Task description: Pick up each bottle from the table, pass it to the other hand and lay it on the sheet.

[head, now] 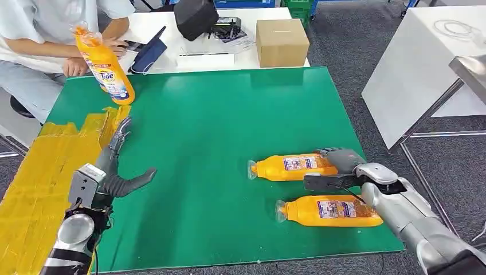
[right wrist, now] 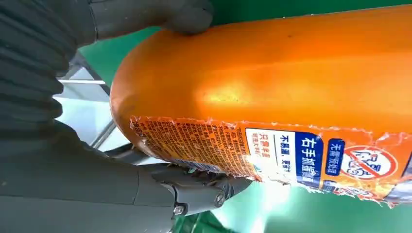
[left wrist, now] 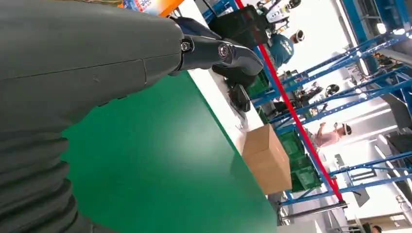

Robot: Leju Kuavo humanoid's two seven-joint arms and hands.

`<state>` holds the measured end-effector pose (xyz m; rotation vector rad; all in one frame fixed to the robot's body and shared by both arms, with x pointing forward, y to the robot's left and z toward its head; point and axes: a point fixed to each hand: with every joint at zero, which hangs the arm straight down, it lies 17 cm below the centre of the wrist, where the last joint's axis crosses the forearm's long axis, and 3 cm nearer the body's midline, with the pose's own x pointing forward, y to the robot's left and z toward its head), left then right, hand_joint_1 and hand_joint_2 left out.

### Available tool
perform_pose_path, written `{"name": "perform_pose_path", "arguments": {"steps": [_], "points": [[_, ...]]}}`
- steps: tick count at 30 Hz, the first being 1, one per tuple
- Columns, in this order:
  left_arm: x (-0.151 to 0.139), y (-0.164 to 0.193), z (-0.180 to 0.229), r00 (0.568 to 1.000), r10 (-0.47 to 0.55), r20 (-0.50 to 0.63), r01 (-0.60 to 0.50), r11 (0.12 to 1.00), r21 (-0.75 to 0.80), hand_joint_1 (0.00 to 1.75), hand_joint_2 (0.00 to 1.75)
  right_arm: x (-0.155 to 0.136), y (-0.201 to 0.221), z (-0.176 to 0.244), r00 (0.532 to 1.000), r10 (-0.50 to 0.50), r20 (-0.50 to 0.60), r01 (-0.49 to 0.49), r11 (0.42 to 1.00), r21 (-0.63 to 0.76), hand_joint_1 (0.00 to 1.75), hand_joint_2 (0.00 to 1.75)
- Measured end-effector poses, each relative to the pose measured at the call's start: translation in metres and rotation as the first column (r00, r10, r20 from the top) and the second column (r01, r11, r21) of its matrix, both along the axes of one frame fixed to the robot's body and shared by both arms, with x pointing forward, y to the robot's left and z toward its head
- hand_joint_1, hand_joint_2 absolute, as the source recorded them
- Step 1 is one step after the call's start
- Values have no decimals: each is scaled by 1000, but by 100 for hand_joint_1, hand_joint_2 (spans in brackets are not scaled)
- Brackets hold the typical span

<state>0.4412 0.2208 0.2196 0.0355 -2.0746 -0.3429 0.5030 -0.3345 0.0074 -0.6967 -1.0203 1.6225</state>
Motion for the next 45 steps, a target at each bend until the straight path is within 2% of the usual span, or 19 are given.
{"name": "perform_pose_path", "arguments": {"steps": [5,9,15,17,20,27,29,34,35,37,38,39,41,45], "points": [[-1,0,-3,1000,1,-6,-1,1000,0,0,175,1,8,1,999,-5,48,4,1000,20,175,175],[-2,-2,-7,1000,0,-30,1,1000,10,0,175,3,22,8,987,-66,148,55,995,79,175,175],[-5,-16,-12,998,-31,-52,32,999,28,0,175,-2,53,19,968,-125,217,81,976,201,175,175],[-7,-24,-15,996,-58,-67,60,998,29,0,175,0,64,35,951,-151,270,79,962,260,175,175],[-13,-47,-19,987,-128,-93,131,991,24,0,175,-4,87,65,915,-218,341,62,909,413,175,175],[-20,-72,-19,978,-186,-99,188,982,19,0,175,-8,104,97,884,-296,362,47,826,561,175,175],[-21,-78,-19,974,-201,-103,204,979,22,0,175,-12,110,107,878,-316,360,17,772,635,175,175],[-26,-107,-17,957,-269,-111,274,961,25,0,175,-25,131,146,858,-390,334,-60,569,820,175,175],[-27,-112,-16,952,-284,-111,287,958,17,0,175,-27,137,150,870,-392,300,-67,508,859,175,175],[-28,-120,-13,946,-306,-109,309,951,5,0,175,-33,156,150,923,-340,182,-51,360,932,175,175],[-28,-122,-12,943,-313,-108,315,949,-4,0,175,-39,172,149,957,-271,102,-30,258,966,175,175],[-28,-124,-10,941,-323,-104,324,946,-10,0,175,-44,183,150,975,-214,59,-19,187,982,175,175],[-27,-129,-7,936,-337,-99,337,941,-14,0,175,-50,195,153,986,-161,31,-12,121,993,175,175],[-27,-132,-6,932,-349,-98,348,937,-22,0,175,-53,203,157,991,-135,21,-11,78,997,175,175]]}}
